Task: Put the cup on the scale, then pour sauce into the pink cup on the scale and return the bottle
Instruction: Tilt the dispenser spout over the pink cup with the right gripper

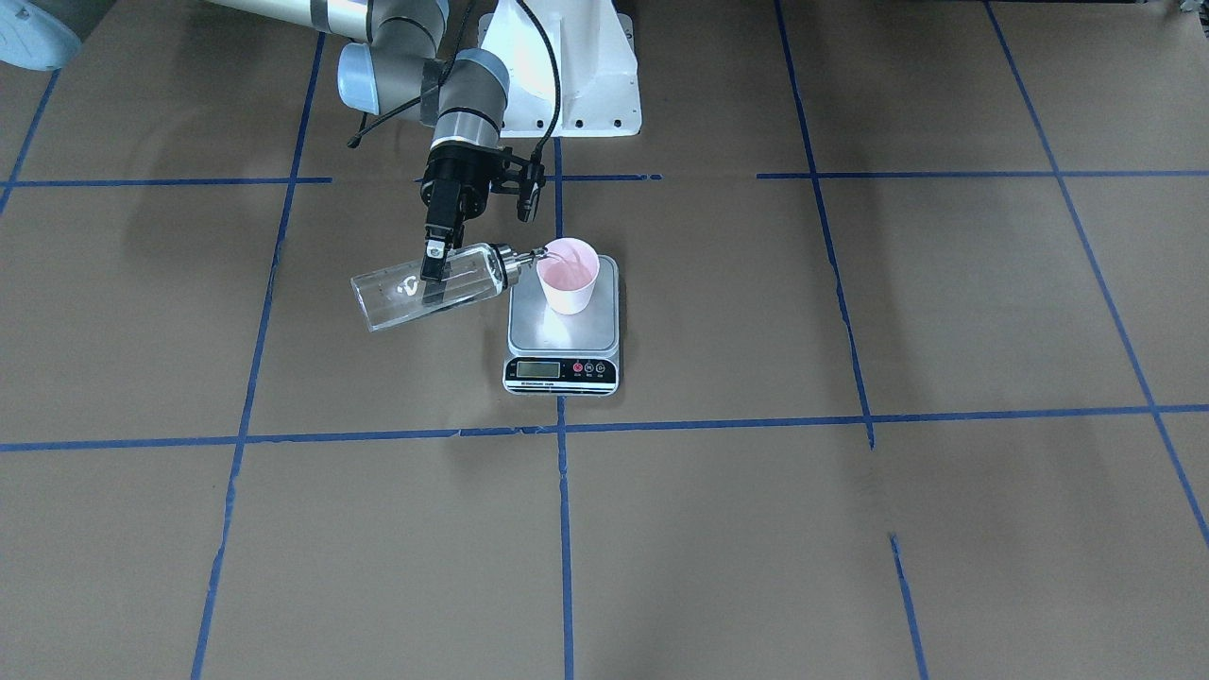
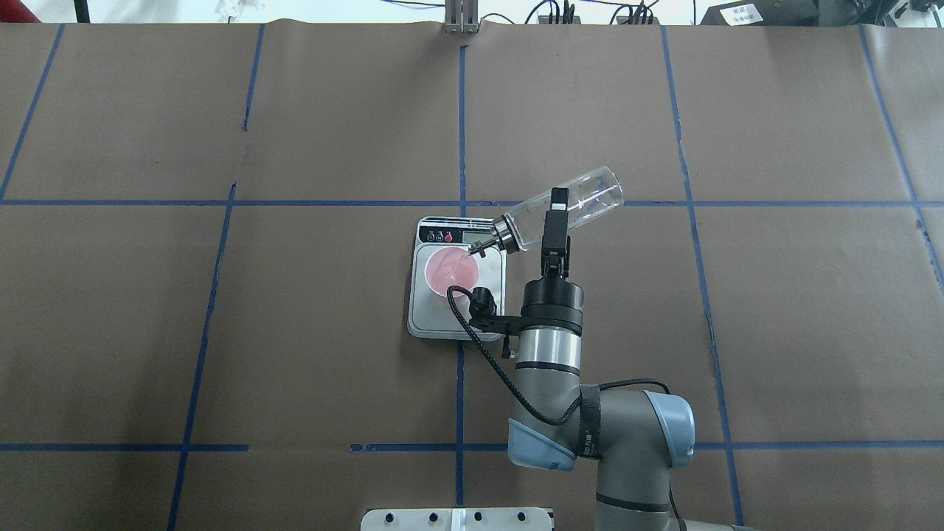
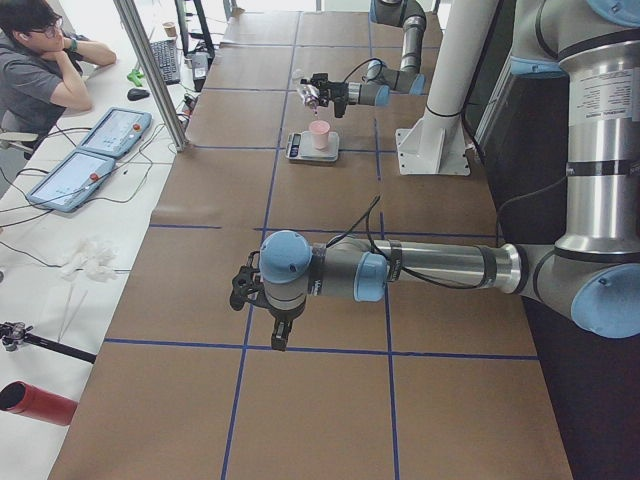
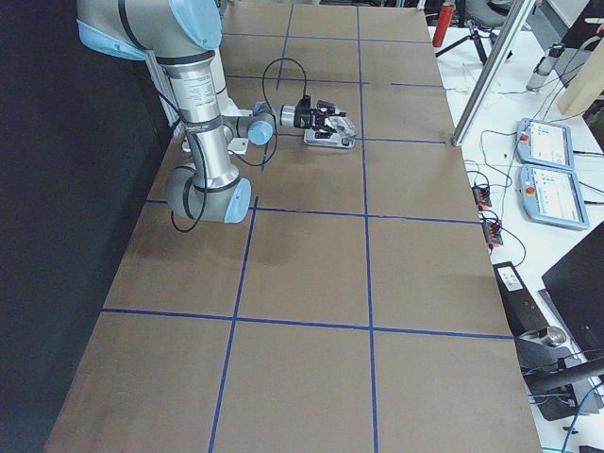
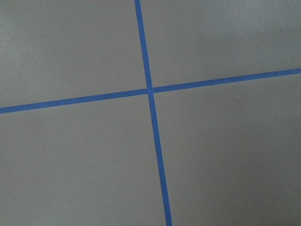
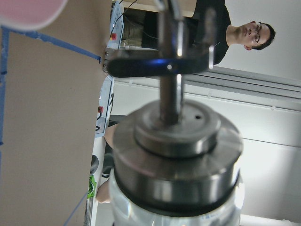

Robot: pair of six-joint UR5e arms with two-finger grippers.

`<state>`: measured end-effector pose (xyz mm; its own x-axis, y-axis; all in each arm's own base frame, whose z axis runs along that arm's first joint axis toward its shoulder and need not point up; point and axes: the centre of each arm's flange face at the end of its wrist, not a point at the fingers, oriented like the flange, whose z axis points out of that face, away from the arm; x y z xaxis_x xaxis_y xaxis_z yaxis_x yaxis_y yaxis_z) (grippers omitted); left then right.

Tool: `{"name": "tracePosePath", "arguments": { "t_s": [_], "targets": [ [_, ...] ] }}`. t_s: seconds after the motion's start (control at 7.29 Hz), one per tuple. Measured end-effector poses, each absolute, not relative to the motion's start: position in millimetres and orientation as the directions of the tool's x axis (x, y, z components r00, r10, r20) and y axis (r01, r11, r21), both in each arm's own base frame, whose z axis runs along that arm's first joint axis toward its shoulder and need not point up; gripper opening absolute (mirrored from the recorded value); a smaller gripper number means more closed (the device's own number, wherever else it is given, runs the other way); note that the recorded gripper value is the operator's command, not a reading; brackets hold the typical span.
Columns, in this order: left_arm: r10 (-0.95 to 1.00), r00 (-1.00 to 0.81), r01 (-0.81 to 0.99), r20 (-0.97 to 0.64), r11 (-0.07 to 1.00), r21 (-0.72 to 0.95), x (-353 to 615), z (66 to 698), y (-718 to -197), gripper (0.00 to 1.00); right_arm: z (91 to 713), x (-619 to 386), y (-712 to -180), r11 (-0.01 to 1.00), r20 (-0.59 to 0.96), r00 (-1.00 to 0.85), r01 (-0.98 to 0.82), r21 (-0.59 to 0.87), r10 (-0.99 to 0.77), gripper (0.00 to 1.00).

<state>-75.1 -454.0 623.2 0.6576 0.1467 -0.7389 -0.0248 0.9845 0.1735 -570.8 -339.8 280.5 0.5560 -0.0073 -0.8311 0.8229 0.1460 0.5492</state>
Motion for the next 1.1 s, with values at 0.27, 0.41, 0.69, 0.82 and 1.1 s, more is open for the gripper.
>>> {"name": "tracePosePath", "arguments": {
  "t_s": [0.27,0.41,0.69,0.82,1.1],
  "targets": [
    [0.145,0.658,-0.025,-0.739,0.985,0.171,-75.0,624.4,-453.3,1.00,280.2,-570.6,-339.5,0.146,-0.840,0.543,0.831,0.537,-0.001,0.00],
    [0.144,0.658,-0.025,-0.740,0.985,0.170,-75.0,624.8,-453.1,1.00,280.4,-570.8,-338.8,0.145,-0.841,0.541,0.832,0.535,0.001,0.00],
    [0.145,0.658,-0.025,-0.739,0.985,0.171,-75.0,624.9,-453.0,1.00,280.2,-570.9,-337.9,0.144,-0.842,0.540,0.832,0.535,0.006,0.00],
    [0.145,0.657,-0.026,-0.739,0.985,0.171,-75.0,625.1,-452.8,1.00,280.1,-570.9,-337.7,0.144,-0.841,0.540,0.832,0.536,0.007,0.00],
    [0.145,0.657,-0.026,-0.739,0.985,0.171,-75.0,625.3,-452.6,1.00,279.9,-570.8,-337.6,0.143,-0.840,0.542,0.831,0.537,0.008,0.00]
  ]
}}
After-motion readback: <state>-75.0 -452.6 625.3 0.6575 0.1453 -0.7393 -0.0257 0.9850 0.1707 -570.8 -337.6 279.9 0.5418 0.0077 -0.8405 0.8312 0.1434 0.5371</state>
